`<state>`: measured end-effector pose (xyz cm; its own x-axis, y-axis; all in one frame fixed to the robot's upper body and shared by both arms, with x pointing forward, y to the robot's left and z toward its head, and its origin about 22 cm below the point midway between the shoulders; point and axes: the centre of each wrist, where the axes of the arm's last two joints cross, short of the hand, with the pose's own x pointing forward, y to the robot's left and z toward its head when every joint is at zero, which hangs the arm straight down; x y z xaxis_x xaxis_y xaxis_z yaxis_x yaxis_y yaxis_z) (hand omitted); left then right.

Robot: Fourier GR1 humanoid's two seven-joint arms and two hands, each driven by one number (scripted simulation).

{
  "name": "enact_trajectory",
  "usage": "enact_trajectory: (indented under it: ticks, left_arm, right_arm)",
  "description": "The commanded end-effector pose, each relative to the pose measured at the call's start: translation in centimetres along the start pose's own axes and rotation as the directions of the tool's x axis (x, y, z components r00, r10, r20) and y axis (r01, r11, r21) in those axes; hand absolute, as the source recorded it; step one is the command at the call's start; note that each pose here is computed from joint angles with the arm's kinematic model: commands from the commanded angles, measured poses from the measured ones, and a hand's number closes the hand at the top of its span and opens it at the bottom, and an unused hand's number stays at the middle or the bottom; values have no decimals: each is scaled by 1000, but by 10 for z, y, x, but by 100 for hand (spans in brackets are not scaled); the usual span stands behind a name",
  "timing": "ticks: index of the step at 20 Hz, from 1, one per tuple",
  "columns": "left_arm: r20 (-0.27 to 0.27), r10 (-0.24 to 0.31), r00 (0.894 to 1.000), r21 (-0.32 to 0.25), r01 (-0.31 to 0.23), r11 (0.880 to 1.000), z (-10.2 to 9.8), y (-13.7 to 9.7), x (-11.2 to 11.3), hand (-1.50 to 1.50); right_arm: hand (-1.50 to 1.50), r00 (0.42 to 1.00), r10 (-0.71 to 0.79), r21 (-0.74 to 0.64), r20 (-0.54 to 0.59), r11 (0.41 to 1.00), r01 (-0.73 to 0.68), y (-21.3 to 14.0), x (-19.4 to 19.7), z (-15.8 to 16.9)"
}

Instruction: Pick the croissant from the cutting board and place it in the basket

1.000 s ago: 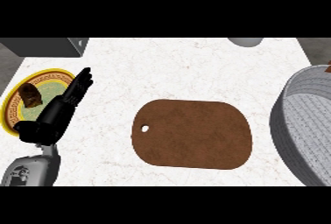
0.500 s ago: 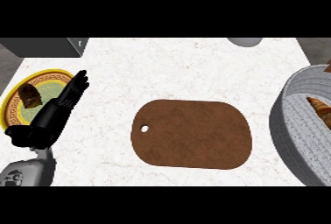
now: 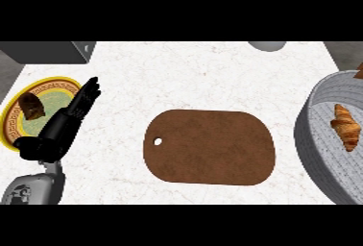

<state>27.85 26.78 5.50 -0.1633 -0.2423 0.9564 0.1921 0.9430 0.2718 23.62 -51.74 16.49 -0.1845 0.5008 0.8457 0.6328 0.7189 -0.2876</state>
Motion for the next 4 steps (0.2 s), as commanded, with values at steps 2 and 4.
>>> enact_trajectory:
  ticks: [2,4]
  left_arm:
    - [-6,-1,1000,-1,1,1000,-10,-8,6,0]
    - [8,-8,1000,6,8,1000,-2,-2,4,0]
  right_arm:
    - [-150,983,-152,-101,-107,985,141,-40,2,-13]
    - [-150,979,-154,-31,-136,988,151,-72,17,-19]
